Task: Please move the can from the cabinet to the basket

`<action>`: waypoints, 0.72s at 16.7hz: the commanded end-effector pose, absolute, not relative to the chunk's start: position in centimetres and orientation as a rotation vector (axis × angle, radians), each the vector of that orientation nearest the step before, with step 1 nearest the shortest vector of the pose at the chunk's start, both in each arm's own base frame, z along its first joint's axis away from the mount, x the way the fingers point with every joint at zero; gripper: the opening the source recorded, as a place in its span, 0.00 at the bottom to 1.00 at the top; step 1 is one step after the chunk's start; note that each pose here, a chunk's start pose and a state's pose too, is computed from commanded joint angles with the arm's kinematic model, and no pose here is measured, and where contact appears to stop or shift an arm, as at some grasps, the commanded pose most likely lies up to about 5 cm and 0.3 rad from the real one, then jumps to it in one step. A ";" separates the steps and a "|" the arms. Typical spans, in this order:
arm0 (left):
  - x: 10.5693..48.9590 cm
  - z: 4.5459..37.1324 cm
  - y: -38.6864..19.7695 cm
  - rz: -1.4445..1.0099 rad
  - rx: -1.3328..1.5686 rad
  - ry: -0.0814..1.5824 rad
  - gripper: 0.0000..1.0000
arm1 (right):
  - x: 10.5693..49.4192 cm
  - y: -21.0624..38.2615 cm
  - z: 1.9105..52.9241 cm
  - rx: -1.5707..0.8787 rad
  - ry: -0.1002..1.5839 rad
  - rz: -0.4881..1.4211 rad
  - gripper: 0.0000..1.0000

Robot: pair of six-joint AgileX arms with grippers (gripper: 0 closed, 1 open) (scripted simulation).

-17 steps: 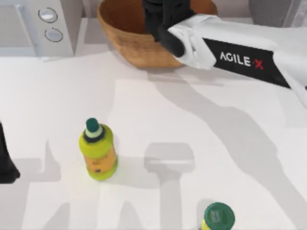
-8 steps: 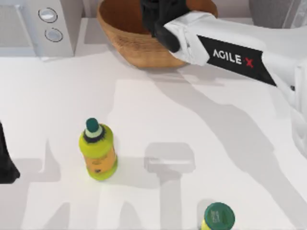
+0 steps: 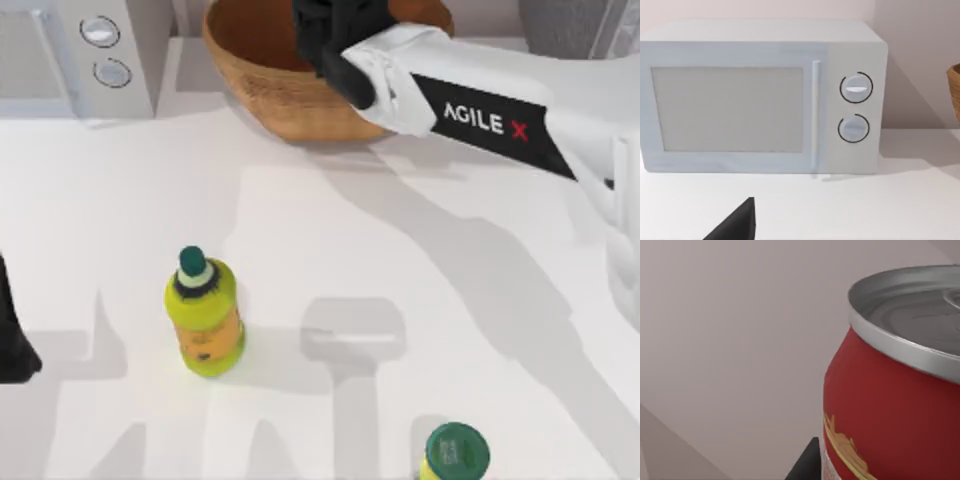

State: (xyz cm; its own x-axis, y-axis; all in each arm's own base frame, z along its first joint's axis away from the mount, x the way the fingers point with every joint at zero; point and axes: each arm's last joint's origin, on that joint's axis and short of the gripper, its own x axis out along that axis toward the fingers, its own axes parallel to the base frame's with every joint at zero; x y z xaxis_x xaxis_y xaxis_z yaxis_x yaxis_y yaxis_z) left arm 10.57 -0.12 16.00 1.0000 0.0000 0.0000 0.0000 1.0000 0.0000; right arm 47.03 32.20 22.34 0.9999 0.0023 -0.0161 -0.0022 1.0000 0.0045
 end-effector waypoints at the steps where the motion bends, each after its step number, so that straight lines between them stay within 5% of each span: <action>1: 10.6 16.0 -0.1 0.000 0.000 0.000 1.00 | 47.0 32.2 22.3 0.004 0.016 0.002 0.60; 6: 10.6 16.0 -0.1 0.000 0.000 0.000 1.00 | 47.0 32.2 22.3 0.004 0.016 0.002 0.98; 12: 10.6 16.0 -0.1 0.000 0.000 0.000 1.00 | 47.0 32.2 22.3 0.004 0.016 0.002 1.00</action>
